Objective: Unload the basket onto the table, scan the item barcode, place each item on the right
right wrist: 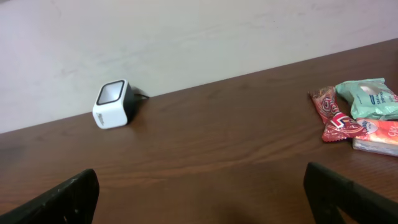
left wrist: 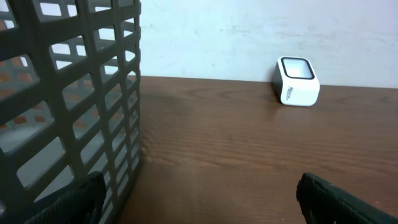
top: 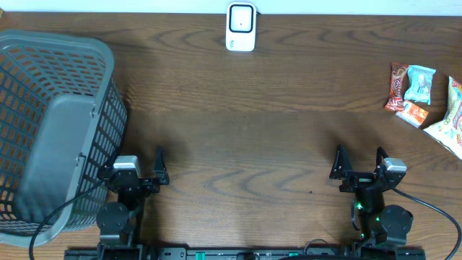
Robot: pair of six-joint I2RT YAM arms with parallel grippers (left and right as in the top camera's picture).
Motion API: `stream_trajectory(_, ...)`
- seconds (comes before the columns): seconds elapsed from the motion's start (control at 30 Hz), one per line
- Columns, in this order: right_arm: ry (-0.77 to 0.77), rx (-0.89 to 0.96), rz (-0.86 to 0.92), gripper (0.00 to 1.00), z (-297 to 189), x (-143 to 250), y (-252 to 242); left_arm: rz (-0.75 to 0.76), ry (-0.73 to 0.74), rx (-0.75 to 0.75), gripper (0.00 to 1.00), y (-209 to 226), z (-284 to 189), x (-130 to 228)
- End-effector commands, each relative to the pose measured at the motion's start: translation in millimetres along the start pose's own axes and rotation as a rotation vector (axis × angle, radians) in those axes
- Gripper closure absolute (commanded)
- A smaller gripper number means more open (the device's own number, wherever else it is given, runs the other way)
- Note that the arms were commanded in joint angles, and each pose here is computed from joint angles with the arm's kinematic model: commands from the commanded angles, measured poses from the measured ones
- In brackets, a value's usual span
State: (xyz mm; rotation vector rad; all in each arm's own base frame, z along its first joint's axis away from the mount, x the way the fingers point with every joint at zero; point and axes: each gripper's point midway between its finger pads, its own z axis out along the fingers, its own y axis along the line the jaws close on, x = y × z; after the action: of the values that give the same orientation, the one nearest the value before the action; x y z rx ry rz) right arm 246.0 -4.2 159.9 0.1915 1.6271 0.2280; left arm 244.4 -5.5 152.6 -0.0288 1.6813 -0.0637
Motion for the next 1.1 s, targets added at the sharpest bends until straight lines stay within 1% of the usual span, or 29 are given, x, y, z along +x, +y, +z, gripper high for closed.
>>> stream_trajectory(0.0, -0.001, 0.004, -0.002, 0.01, -0.2, 0.3, -0.3, -0.004, 0.043, -0.004, 0.02, 1.4, 1.1, 15.5)
stream_trajectory(0.07, -0.001, 0.004, -0.003, 0.01, -0.2, 0.3, -0.3, -0.028, 0.040, -0.004, 0.02, 1.3, 1.1, 14.9)
stream_trajectory(0.6, -0.001, 0.004, -0.003, 0.01, -0.2, 0.2, -0.4, -0.029, 0.038, -0.006, 0.02, 1.8, 1.1, 14.4)
stream_trajectory(0.73, -0.008, 0.036, -0.023, 0.01, -0.4, -0.8, -5.9, -0.029, 0.038, -0.006, 0.02, 1.8, 1.1, 14.4)
stream_trajectory(0.83, -0.006, 0.036, -0.090, 0.01, -0.3, -0.7, -5.9, -0.029, 0.038, -0.006, 0.02, 1.8, 1.1, 14.4)
stream_trajectory(0.93, -0.004, 0.037, -0.226, 0.01, -0.3, -0.7, -5.9, -0.029, 0.038, -0.006, 0.02, 1.8, 1.1, 14.4)
stream_trajectory(1.0, -0.003, 0.037, -0.277, 0.01, -0.3, -0.7, -5.9, -0.029, 0.038, -0.006, 0.02, 1.8, 1.1, 14.4)
stream_trajectory(1.07, -0.003, 0.036, -0.276, 0.01, -0.3, -0.7, -5.8, -0.029, 0.038, -0.006, 0.02, 1.8, 1.1, 14.4)
